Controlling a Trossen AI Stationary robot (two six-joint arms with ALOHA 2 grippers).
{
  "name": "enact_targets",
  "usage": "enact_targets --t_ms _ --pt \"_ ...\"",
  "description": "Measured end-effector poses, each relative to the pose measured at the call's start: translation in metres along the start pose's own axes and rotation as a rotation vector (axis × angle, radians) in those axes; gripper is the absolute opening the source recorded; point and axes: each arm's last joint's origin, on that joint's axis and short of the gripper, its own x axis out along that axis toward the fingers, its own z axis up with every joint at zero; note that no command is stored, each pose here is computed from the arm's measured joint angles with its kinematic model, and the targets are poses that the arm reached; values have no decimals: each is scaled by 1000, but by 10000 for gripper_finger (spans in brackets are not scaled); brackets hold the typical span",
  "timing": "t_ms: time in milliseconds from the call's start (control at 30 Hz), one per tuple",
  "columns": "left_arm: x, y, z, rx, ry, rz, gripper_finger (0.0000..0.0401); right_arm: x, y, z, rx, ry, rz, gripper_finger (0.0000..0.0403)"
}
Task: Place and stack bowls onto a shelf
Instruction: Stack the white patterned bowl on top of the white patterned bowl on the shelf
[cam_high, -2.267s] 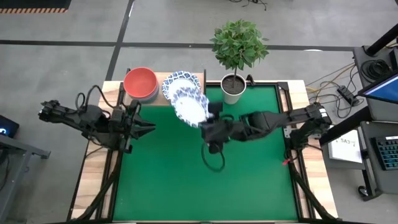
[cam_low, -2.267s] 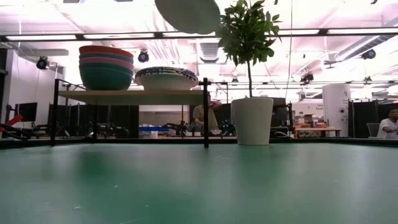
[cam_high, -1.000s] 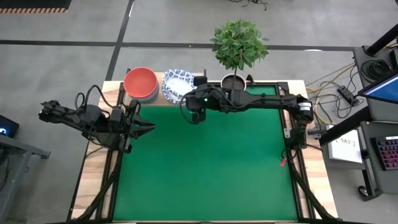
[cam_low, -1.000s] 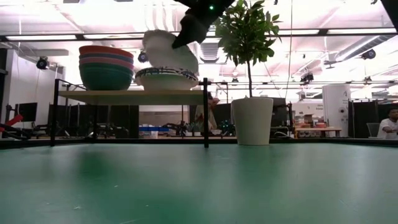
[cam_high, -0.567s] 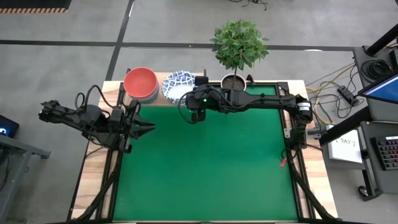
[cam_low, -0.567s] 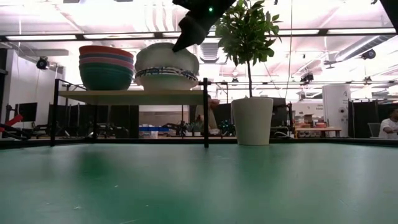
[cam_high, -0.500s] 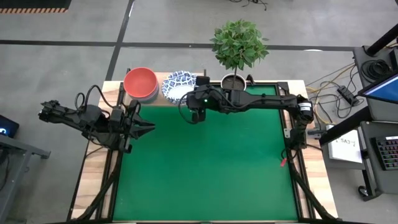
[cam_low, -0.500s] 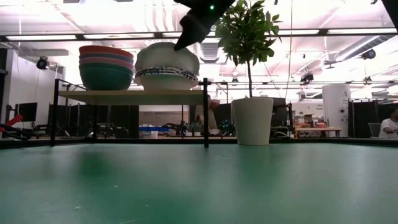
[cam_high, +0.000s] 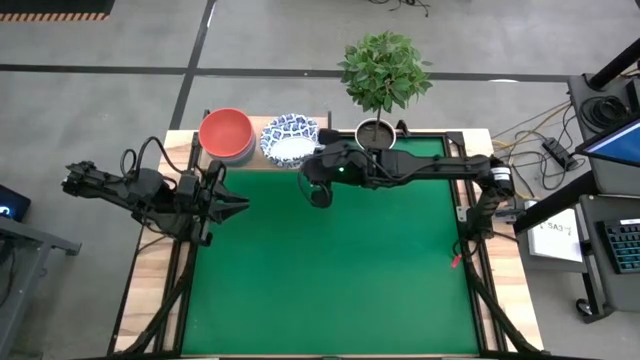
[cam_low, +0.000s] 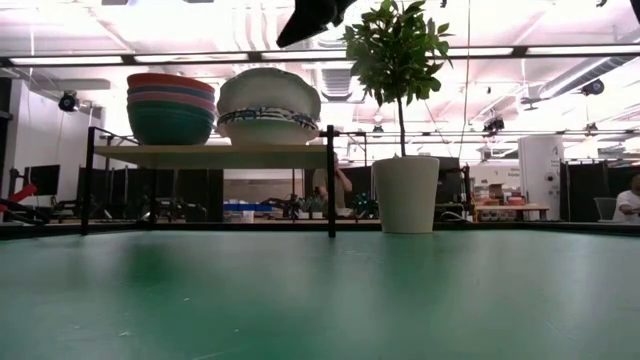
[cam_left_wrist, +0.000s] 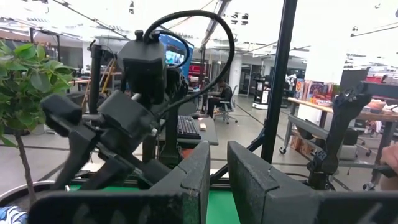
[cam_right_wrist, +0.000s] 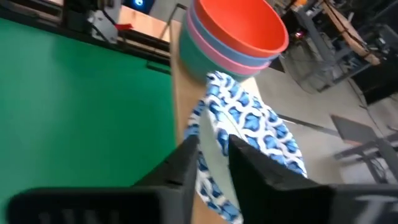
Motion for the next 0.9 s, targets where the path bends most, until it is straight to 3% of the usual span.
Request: enact_targets --t_ms 67,133,500,900 --pt "0 0 0 0 -1 0 39 4 1 -1 1 -4 9 35" --pt "0 0 0 0 -2 0 39 10 1 -3 9 -1 5 18" --pt "1 0 -1 3 9 1 39 39 -6 -18 54 40 -23 9" --pt "2 0 -3 4 16 1 39 41 -3 -14 78 -1 -33 8"
